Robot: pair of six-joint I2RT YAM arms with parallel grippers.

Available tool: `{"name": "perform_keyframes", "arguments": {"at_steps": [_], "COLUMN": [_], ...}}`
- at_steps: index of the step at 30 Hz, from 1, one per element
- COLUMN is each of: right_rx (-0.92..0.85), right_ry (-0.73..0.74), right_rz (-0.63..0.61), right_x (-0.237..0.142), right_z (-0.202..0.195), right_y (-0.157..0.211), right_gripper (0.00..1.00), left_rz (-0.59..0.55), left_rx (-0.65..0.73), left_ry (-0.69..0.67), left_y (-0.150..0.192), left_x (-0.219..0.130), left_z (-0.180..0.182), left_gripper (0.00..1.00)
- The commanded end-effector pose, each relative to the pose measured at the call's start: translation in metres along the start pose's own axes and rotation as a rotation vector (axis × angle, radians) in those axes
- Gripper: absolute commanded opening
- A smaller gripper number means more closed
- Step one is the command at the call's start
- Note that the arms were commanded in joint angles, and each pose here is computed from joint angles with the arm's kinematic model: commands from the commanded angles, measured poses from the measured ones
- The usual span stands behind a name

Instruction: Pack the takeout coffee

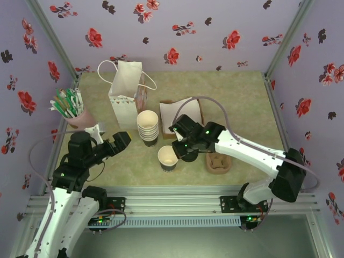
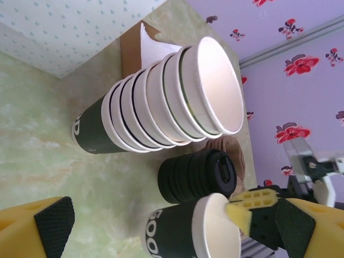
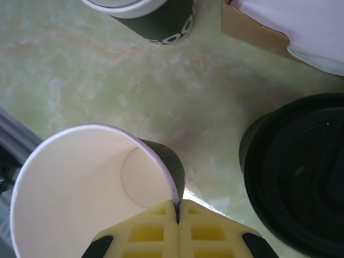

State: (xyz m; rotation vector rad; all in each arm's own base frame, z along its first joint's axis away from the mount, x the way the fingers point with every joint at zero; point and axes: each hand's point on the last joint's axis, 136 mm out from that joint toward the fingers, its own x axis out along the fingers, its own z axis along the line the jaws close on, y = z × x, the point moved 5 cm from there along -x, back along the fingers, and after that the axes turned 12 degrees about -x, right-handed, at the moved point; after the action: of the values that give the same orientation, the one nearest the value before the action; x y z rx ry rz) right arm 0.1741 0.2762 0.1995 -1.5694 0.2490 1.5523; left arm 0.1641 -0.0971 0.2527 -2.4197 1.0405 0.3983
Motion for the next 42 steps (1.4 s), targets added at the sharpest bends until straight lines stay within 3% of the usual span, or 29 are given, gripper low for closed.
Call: {"name": "perform_keyframes", "arguments": {"at_steps": [1,6,15,21,27,33,42], "right_rx": [0.016,0.023,0.023,0.01,0.006,0.088,0.08], "right_ry": [0.063,0.091,0.101,0.096,0.169,0.422,0.447], "right_rz": [-0.035,0.002,-0.01,-0.042,-0.081,-0.131,-0.125], "right_x": [0.016,0.04,0.03,-0.008,-0.048,-0.078,-0.061], "right_z": [-0.005,-0.008,-0.007,-0.003,-0.014,-0.05,-0.075], "right_y": [-0.006,-0.002,-0.004,-0.011,-0.002,-0.002,-0.004], "right_gripper": [0.07,0.1,0.32,0.59,0.99,0.99,0.99], "left_rz": [0.007,0.051,0.122,0.193,0.227,0.246,0.251], "left_rx": [-0.009,-0.009,0.036,0.154,0.227,0.275,0.377], "left_ry": [0.028,-0.003,0.001,-0.022,-0.034,-0.049,-0.106], "left_y": [0.002,0.016,0.048,0.074,0.092,0.102,0.104], "left_x": [0.007,0.019,0.047,0.061,0.064,0.069,0.077], "left_z": [-0.001,0.009,0.005,-0.019,-0.039,-0.054,-0.064], "left_gripper": [0.99,0.99,0.99,0.99,0.99,0.99,0.99]}}
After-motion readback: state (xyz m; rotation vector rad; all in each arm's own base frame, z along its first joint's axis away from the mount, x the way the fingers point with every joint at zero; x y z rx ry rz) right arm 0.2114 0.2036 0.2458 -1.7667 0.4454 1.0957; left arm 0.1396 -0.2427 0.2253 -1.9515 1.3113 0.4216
